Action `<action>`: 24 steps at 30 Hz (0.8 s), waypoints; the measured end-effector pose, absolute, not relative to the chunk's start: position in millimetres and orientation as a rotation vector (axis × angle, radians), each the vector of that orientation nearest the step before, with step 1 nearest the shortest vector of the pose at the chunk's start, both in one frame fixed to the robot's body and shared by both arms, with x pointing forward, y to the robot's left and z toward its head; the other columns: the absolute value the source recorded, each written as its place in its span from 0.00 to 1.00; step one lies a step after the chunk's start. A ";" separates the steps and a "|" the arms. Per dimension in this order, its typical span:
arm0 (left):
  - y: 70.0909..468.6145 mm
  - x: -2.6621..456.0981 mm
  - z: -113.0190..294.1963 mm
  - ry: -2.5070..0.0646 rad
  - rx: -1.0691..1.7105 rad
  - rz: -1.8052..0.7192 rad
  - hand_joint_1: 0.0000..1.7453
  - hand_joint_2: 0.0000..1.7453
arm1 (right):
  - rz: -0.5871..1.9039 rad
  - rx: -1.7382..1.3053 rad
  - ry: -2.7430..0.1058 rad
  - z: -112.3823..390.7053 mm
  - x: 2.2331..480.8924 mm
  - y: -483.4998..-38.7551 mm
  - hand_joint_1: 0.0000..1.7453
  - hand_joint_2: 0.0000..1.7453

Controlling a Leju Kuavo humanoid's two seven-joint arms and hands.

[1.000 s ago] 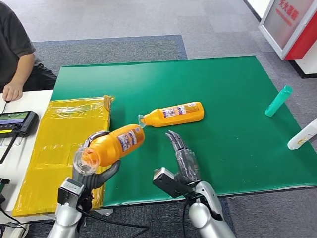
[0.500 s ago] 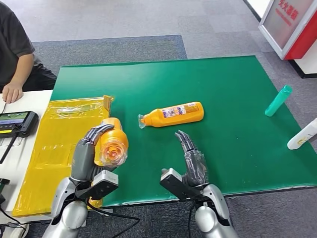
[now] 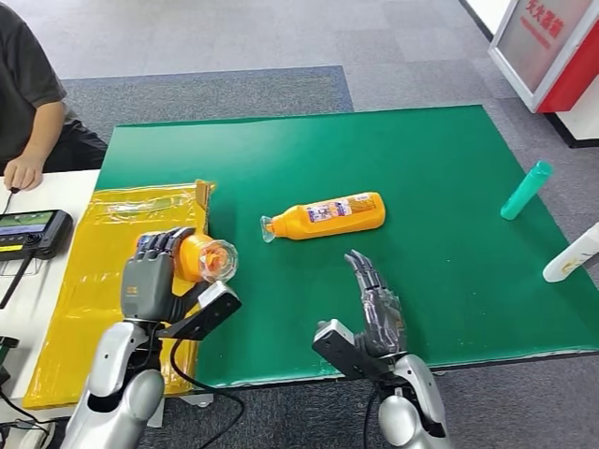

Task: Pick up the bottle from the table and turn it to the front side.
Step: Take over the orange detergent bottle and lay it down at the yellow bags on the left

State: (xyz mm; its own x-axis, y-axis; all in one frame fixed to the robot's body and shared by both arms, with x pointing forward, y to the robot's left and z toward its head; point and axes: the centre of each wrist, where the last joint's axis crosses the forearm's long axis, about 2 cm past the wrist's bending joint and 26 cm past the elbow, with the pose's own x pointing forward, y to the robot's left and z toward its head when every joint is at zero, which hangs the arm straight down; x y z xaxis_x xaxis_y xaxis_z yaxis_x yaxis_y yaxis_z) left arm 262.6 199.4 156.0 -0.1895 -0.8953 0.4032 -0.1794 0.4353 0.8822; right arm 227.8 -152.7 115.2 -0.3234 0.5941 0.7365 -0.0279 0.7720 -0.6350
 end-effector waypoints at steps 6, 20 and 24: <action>211.6 274.5 140.5 -1.479 0.945 -0.948 1.00 1.00 | 0.661 -0.443 -1.794 114.5 228.4 -155.6 0.00 1.00; 240.0 318.1 113.9 -1.198 0.946 -1.162 0.98 1.00 | 0.652 -0.416 -1.799 119.0 242.8 -153.8 0.00 1.00; 249.8 316.3 98.7 -1.104 0.913 -1.228 0.59 1.00 | 0.653 -0.402 -1.793 117.3 244.8 -152.4 0.00 1.00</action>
State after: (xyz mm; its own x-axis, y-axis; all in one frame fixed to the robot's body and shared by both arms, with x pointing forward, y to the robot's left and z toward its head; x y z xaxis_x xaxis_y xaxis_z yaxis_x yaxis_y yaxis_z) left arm 316.3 249.8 98.7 -0.0043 -0.9896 0.1435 0.2472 0.1380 0.9591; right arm 244.8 -152.4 117.3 -0.3120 0.5705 0.7597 -0.0513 0.7883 -0.6131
